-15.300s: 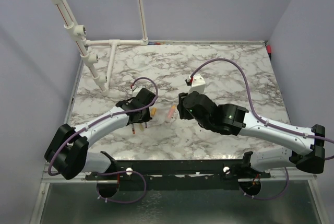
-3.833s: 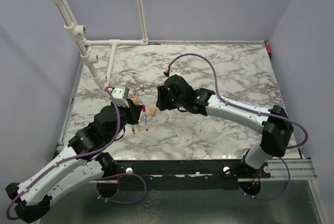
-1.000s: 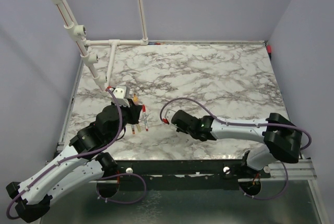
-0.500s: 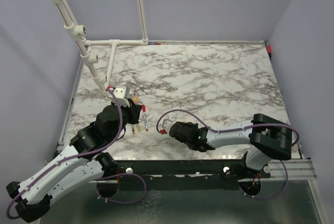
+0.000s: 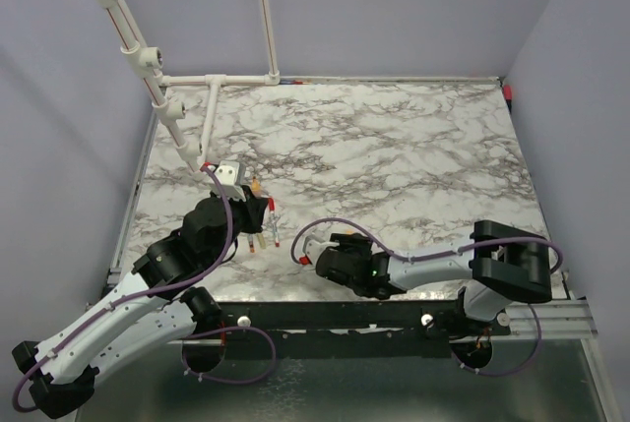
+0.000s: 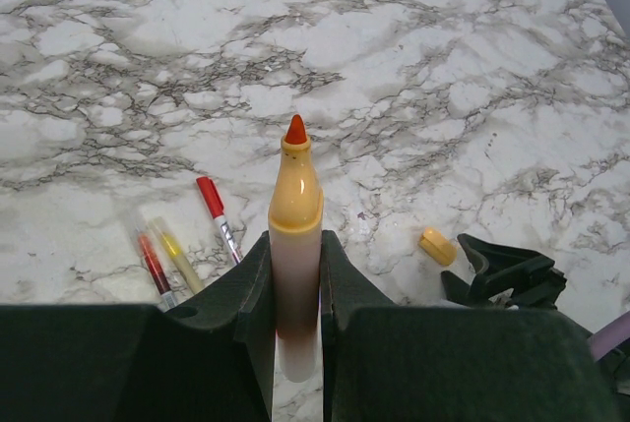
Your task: Insert the pens into the pen caps
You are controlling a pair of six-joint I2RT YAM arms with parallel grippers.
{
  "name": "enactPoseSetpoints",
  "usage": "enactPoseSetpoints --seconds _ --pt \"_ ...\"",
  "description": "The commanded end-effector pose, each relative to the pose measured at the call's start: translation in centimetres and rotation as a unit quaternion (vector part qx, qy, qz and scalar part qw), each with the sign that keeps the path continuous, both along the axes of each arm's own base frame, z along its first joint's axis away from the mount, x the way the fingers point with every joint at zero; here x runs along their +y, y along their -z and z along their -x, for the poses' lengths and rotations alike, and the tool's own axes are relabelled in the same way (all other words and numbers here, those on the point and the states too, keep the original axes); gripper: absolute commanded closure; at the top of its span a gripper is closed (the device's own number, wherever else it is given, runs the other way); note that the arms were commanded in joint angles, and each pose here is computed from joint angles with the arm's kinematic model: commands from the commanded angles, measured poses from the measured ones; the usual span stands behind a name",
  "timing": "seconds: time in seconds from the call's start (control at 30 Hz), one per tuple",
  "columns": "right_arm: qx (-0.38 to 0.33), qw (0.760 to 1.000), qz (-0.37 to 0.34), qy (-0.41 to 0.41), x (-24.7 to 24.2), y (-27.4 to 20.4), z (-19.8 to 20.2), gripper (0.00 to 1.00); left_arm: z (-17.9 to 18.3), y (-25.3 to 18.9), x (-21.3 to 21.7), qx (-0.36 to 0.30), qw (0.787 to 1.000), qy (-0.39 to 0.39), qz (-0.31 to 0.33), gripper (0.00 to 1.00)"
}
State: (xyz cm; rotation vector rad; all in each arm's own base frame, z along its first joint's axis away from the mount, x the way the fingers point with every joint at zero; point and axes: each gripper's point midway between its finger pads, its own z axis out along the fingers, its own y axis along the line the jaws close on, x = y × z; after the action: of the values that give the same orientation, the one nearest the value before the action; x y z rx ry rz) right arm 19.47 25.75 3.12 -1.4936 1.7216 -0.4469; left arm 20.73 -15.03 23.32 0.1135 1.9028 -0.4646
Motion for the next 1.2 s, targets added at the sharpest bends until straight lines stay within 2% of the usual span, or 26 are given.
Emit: enactPoseSetpoints --seconds 0.0,0.13,0.33,0.63,0.8,1.0,1.17 --pt "0.039 0.999 0.007 -0.012 -0.9 0.9 2.2 0.45 -0.1 0.6 0.4 0.003 1.000 -0.008 -0.013 1.00" --pt "0.066 0.997 -0.014 -0.027 -0.5 -0.5 3.7 0.37 -0.1 0.7 0.4 0.004 1.000 -0.007 -0.015 1.00" --pt "0.090 0.992 -0.087 -0.016 -0.2 -4.7 4.7 0.28 0.0 0.6 0.4 0.004 1.000 -0.005 -0.014 1.00" --pt "0.111 0.979 -0.164 0.044 1.7 -8.3 4.2 0.24 0.0 0.4 0.5 0.000 1.000 -0.007 -0.010 1.00" --pt "0.166 0.949 -0.221 0.150 1.6 -8.6 2.6 0.24 0.1 0.4 0.5 0.000 1.000 -0.007 -0.009 1.00" --pt "0.274 0.882 -0.271 0.270 1.6 -6.7 2.1 0.26 0.1 0.4 0.5 0.001 1.000 -0.006 -0.009 1.00" --pt "0.296 0.865 -0.262 0.310 1.4 -4.5 2.3 0.27 0.0 0.6 0.4 0.003 1.000 -0.005 -0.012 1.00"
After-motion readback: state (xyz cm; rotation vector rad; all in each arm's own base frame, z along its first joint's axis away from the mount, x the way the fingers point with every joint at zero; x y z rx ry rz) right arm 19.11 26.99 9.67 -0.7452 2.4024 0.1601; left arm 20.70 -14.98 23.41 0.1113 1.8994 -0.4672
